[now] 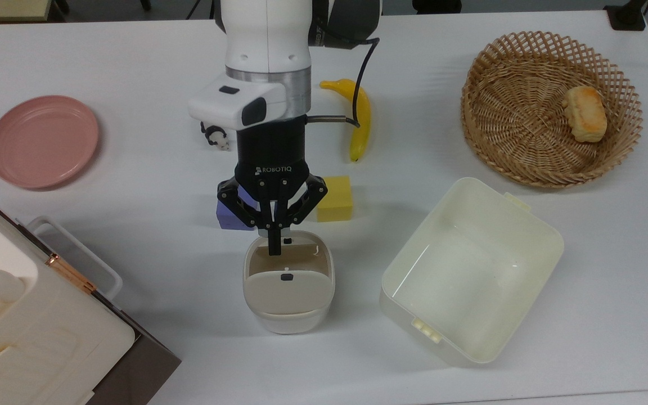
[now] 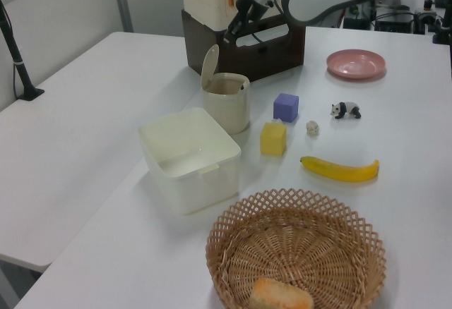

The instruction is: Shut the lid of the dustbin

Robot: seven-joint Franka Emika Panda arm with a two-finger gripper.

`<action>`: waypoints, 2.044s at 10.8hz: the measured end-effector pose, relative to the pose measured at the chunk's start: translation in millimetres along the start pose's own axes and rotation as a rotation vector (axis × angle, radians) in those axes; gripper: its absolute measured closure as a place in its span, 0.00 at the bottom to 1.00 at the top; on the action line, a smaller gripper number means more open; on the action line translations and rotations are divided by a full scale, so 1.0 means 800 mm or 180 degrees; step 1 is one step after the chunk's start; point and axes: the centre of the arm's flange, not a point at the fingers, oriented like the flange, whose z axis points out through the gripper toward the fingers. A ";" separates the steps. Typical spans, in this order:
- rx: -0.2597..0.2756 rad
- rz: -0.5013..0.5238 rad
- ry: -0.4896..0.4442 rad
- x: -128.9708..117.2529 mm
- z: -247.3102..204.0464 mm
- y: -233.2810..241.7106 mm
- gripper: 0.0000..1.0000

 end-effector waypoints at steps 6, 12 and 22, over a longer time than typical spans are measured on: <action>-0.0021 0.0163 0.0515 0.017 -0.001 0.003 0.99; -0.0021 0.0168 0.0579 0.009 0.022 0.000 0.99; 0.0002 0.0149 0.0249 -0.007 0.042 -0.005 0.99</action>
